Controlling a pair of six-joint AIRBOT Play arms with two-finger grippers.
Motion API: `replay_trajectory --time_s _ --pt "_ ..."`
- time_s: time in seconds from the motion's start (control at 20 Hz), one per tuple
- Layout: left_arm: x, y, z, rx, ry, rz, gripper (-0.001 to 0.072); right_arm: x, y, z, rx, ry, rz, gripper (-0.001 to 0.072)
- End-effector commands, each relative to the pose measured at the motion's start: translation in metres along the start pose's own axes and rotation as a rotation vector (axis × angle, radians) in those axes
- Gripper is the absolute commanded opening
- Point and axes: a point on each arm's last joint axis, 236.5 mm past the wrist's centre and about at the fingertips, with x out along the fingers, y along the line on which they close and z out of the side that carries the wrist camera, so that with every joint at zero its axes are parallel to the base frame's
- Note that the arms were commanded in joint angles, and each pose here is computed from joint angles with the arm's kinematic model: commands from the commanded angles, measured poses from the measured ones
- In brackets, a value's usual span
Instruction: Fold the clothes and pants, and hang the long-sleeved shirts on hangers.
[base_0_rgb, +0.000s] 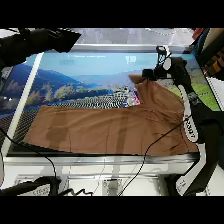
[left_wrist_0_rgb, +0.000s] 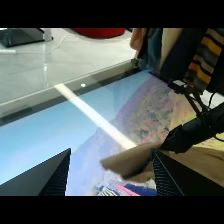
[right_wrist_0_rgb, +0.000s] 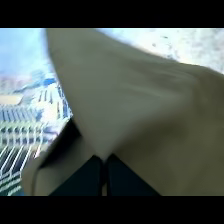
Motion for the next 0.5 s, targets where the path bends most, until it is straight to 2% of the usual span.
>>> replay_trajectory --time_s 0.0,0.2,0.45 --pt "-0.003 -0.011 -0.004 -0.004 0.022 -0.038 0.0578 -0.052 0.004 -0.022 -0.208 0.116 -0.029 0.0024" --pt "-0.008 -0.023 -0.005 0.009 0.044 -0.069 0.0578 -0.105 -0.052 -0.068 -0.197 0.303 -0.128 0.0025" --pt "-0.014 -0.046 -0.025 0.012 0.133 -0.166 0.0578 -0.131 -0.150 -0.134 0.036 0.432 -0.197 0.0025"
